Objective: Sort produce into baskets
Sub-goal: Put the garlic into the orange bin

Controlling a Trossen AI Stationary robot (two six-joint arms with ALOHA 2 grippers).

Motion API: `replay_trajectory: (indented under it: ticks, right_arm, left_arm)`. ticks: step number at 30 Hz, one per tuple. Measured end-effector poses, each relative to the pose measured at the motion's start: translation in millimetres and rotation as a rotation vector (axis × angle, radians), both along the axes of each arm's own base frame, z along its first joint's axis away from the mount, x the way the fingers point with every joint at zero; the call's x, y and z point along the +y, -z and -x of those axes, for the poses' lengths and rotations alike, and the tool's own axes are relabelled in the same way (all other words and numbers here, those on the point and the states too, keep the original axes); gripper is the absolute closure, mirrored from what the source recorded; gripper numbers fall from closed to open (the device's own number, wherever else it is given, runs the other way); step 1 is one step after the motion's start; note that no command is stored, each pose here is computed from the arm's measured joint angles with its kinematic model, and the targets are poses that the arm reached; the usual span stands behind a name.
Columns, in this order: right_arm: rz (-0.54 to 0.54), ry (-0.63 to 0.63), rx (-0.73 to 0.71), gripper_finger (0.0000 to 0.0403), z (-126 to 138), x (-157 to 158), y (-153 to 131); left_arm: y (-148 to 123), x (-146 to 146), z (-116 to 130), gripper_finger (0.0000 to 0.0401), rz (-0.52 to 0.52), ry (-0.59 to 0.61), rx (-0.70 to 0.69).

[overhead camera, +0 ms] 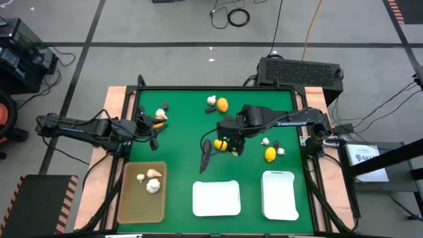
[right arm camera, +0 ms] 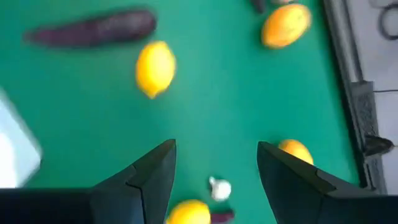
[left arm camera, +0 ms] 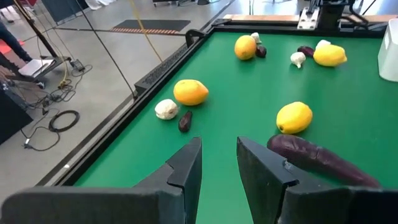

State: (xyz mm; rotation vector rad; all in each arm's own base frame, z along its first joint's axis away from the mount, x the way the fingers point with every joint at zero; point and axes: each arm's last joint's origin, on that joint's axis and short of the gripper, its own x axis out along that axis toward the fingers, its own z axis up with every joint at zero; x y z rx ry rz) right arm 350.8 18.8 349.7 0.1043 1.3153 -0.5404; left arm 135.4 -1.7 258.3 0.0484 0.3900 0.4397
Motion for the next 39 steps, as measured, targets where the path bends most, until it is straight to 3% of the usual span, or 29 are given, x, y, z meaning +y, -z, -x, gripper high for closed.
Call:
replay_trajectory:
  ticks: [8,14,21,26,33,39]
  right_arm:
    - [-0.155,0.101,0.17,0.0188,33,-22,35]
    - [-0.289,0.313,0.241,0.0188,88,-51,69]
    - [-0.283,0.591,0.277,0.0188,142,-57,104]
    - [-0.268,0.784,0.257,0.0188,160,-54,127]
    - [-0.308,0.709,0.077,0.0188,148,-56,155]
    - [-0.312,0.626,-0.061,0.0188,135,-60,159]
  left_arm:
    - [1,-1,-6,0.0292,-0.003,0.001,0.005]
    - [3,-1,-7,0.0292,-0.017,0.007,0.026]
    - [2,-1,-9,0.0292,-0.032,0.013,0.022]
    - [-1,-1,-10,0.0292,-0.045,0.019,-0.003]
    - [-2,-1,-11,0.0292,-0.045,0.02,-0.019]
    - [-2,-1,-12,0.0292,-0.045,0.02,-0.021]
